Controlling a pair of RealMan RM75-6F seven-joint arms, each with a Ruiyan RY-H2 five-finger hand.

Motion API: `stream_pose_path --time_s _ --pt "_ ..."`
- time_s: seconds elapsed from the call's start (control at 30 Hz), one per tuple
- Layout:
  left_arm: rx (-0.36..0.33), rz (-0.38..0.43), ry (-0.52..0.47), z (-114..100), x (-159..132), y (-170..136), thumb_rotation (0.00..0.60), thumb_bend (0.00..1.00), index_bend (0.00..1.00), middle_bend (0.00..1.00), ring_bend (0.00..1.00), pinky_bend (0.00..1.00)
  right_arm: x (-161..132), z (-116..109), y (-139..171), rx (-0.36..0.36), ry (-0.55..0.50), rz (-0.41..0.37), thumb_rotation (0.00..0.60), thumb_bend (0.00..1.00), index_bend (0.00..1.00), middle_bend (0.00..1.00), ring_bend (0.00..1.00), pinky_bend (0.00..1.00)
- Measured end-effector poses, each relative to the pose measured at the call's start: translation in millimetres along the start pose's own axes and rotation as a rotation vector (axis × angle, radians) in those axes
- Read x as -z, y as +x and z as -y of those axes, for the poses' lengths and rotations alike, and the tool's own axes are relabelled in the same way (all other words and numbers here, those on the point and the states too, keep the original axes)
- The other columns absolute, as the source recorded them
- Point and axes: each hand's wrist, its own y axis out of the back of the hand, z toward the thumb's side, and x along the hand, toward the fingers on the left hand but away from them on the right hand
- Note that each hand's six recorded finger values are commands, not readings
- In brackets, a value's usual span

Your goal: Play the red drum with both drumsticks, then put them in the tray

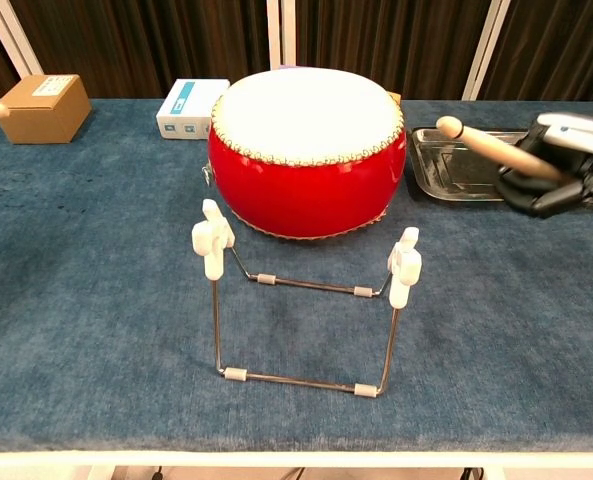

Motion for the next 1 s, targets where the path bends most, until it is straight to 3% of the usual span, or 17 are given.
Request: stream_pose_path --time_s 0.17,0.33,0.53,0.77,1.0 --pt "-0.022 0.053 0.034 -12 -14 33 0.600 0.31 1.00 1.00 1.00 1.00 -7 -52 1 -0.049 0.235 0.100 0.600 0.94 1.00 1.00 1.00 1.00" --pt "-0.056 0.097 0.038 -21 -36 72 0.600 0.35 1.00 1.00 1.00 1.00 -20 -81 -16 -0.096 0.403 0.168 0.600 0.94 1.00 1.00 1.00 1.00" --pt "-0.087 0.125 0.015 -16 -61 103 0.600 0.37 1.00 1.00 1.00 1.00 -50 -108 -49 -0.113 0.474 0.212 0.600 1.00 1.00 1.00 1.00 1.00" --pt "-0.077 0.167 0.014 -3 -90 123 0.600 0.38 1.00 1.00 1.00 1.00 -88 -122 -91 -0.119 0.565 0.239 0.600 1.00 1.00 1.00 1.00 0.99" --pt "-0.109 0.203 0.018 -19 -107 131 0.600 0.38 1.00 1.00 1.00 1.00 -99 -110 -126 -0.131 0.633 0.297 0.600 1.00 1.00 1.00 1.00 0.99"
